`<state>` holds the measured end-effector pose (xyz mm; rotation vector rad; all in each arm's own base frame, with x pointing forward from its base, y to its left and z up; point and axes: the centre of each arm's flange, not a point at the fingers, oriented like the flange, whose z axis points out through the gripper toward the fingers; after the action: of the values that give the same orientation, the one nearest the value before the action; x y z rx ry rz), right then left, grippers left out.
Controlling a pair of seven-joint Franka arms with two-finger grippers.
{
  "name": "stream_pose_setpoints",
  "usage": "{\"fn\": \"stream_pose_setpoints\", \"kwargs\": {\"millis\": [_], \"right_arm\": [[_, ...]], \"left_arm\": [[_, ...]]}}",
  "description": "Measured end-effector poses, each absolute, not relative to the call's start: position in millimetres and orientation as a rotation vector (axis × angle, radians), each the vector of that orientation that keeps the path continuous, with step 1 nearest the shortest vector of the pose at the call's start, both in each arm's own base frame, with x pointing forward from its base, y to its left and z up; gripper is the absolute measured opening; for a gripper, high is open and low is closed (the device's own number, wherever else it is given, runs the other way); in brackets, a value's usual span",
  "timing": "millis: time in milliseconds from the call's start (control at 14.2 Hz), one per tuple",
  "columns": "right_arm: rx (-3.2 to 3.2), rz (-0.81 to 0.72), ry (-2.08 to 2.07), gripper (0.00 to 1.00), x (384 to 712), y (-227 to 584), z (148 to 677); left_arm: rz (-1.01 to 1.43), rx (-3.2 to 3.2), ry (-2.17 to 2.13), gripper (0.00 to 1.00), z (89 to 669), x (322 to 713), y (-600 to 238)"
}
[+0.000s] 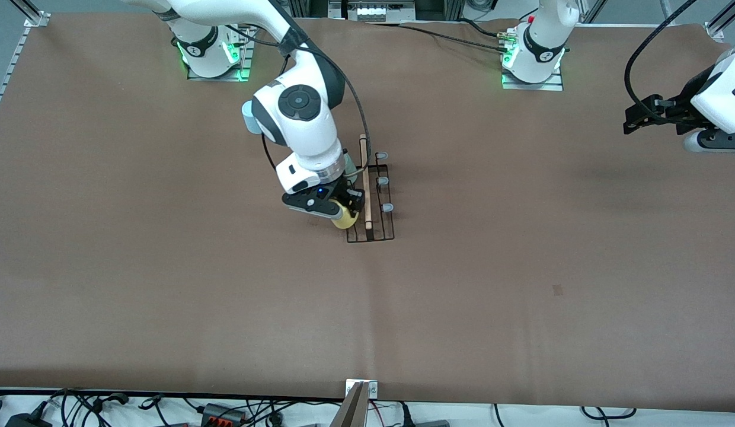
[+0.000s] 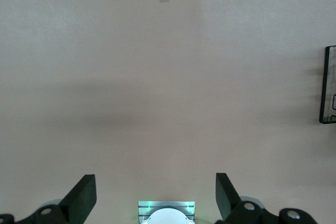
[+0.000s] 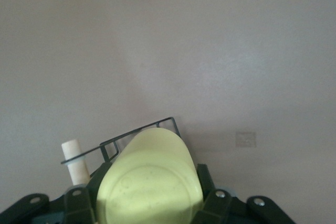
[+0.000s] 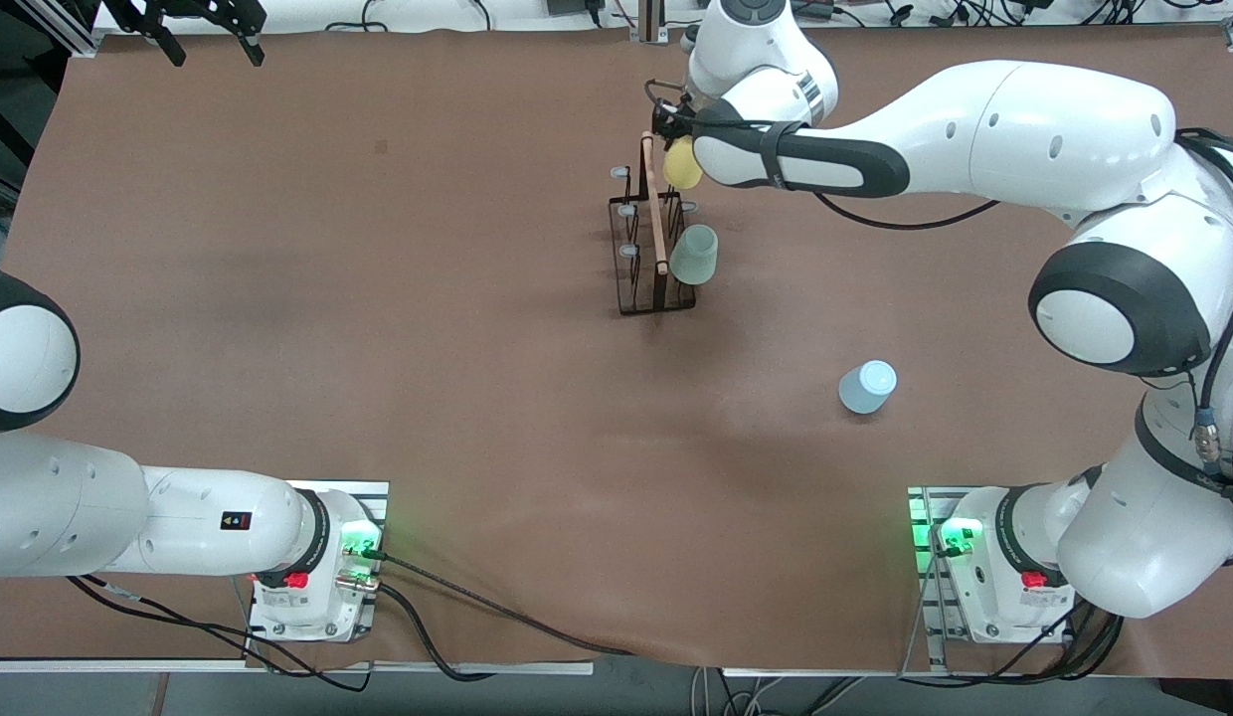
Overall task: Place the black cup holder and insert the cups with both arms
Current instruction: 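Carry the yellow cup to the holder and set it in with the right gripper, then open the right gripper and withdraw the right arm from the holder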
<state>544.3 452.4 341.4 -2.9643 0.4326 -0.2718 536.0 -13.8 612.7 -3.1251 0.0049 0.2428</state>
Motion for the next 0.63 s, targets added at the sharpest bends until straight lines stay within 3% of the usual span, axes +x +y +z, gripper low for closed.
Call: {"fn": "stream_pose_setpoints", "kwargs": {"millis": [422, 493, 633], "right_arm": [[-3.000, -0.258, 0.412, 0.70, 539.3, 452.1, 324.3], [-3.003, -0.256, 0.412, 0.74, 539.2, 451.7, 322.5], [-2.999, -0.266, 0.419, 0.93, 542.6, 448.6, 326.7]], "left_arm": [[0.245, -3.125, 0.004, 1.00, 612.8, 535.6, -13.9], [0.245, -3.125, 0.004, 1.00, 612.9, 535.6, -13.9], [0.237, -3.125, 0.010, 1.00, 613.3, 535.6, -15.9]]}}
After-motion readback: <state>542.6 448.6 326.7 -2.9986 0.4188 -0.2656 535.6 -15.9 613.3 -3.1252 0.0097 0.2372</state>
